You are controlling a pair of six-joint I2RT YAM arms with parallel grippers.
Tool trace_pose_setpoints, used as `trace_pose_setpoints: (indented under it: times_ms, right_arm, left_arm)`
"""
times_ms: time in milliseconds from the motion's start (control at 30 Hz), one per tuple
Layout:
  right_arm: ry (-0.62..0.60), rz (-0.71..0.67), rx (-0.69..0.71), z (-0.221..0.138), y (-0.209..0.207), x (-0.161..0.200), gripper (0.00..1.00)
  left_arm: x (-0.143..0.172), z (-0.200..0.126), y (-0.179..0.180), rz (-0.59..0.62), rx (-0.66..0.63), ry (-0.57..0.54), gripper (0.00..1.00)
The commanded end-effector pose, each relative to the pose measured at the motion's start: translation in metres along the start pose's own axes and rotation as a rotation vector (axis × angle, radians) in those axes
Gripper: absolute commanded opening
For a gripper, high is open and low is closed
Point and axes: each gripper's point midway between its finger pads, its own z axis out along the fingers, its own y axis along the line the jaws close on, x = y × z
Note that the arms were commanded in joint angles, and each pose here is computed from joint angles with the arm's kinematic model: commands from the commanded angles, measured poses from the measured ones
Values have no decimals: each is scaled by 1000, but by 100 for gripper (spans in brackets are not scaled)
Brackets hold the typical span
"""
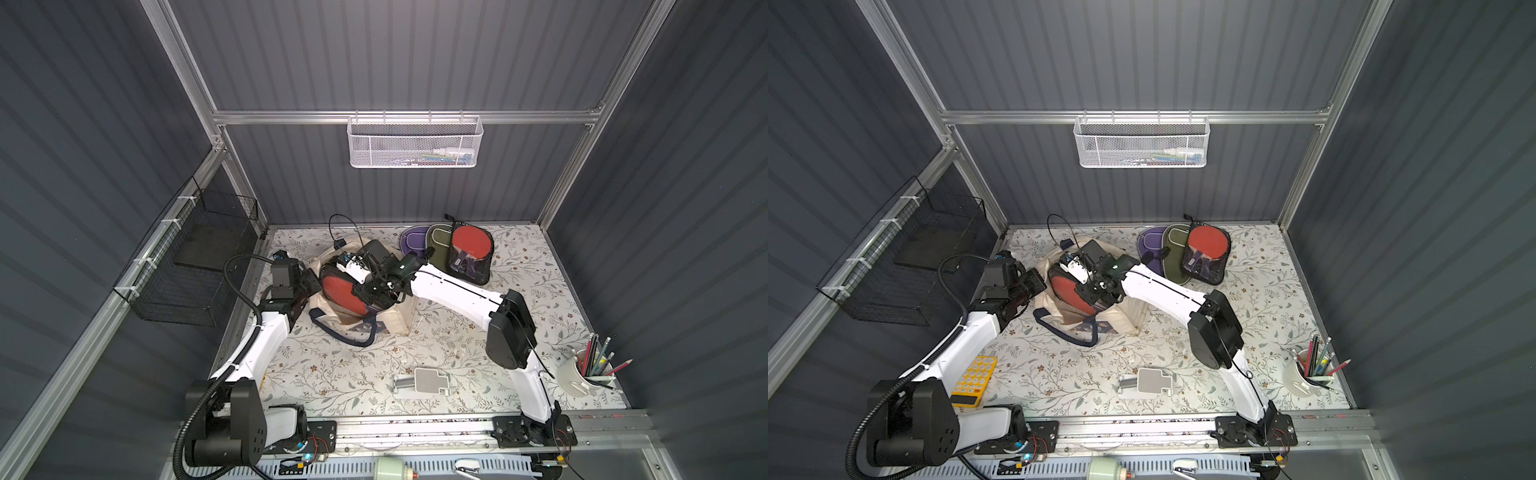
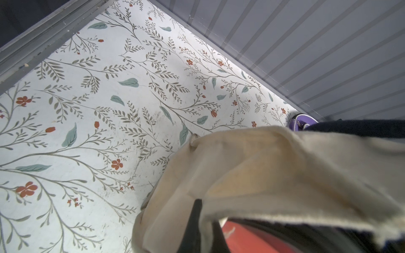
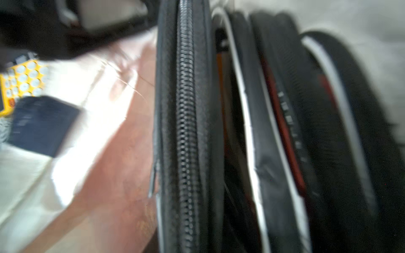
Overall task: Remove the ping pong set from the canvas bag
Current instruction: Pick up the ping pong set from the canvas bag, then place the ping pong set at the ping pong set.
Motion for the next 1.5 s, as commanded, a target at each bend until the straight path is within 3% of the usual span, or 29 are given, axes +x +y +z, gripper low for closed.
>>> trace_pose_setpoints:
  times_ms: [0, 367, 1033, 1233, 1467]
  right_arm:
    - [-124, -6, 75, -49, -10, -40, 0]
    - [-210, -15, 133, -95, -18, -64, 0]
    - [-521, 41, 241, -245, -23, -118, 0]
    - [-594, 100, 289, -291, -36, -112, 0]
    - [-660, 230, 320, -333, -59, -76, 0]
  left_arm:
    - [10, 4, 14, -11, -71, 52, 0]
    - [6, 7, 15, -8, -82, 45, 0]
    - [10, 15, 19, -10, -86, 57, 0]
    - [9, 14, 18, -4, -84, 51, 0]
    - [11, 14, 19, 3, -82, 47, 0]
